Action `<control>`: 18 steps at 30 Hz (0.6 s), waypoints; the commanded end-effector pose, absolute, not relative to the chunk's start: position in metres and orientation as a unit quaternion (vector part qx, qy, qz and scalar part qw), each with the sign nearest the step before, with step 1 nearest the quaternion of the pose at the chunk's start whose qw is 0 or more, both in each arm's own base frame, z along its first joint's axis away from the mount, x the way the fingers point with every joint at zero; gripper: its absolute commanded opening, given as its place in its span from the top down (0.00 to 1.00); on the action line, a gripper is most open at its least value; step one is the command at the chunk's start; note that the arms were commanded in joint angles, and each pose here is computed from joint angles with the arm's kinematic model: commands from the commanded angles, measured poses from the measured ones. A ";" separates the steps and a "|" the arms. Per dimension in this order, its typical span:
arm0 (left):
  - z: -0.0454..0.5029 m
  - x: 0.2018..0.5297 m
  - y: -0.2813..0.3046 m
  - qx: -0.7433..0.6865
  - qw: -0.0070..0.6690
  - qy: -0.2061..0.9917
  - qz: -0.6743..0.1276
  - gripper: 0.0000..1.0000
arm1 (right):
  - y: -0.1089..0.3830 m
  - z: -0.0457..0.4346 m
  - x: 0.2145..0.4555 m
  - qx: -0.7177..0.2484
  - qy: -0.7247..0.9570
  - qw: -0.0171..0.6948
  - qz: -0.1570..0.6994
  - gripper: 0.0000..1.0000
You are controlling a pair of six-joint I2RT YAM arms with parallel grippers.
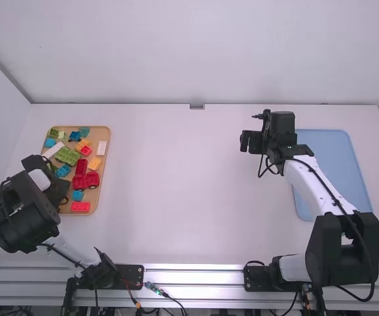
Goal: Assemble lego blocks to make yellow taxi
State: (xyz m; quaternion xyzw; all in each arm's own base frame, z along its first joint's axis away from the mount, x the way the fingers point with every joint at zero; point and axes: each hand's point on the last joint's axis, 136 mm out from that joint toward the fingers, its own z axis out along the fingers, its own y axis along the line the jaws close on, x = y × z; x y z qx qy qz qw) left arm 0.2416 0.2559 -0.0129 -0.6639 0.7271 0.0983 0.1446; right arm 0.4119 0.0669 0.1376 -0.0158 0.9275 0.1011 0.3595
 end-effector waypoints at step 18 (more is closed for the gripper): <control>-0.025 0.233 0.240 -0.646 0.112 0.750 0.085 0.46 | 0.069 0.143 0.416 -0.017 0.925 0.365 0.103 0.01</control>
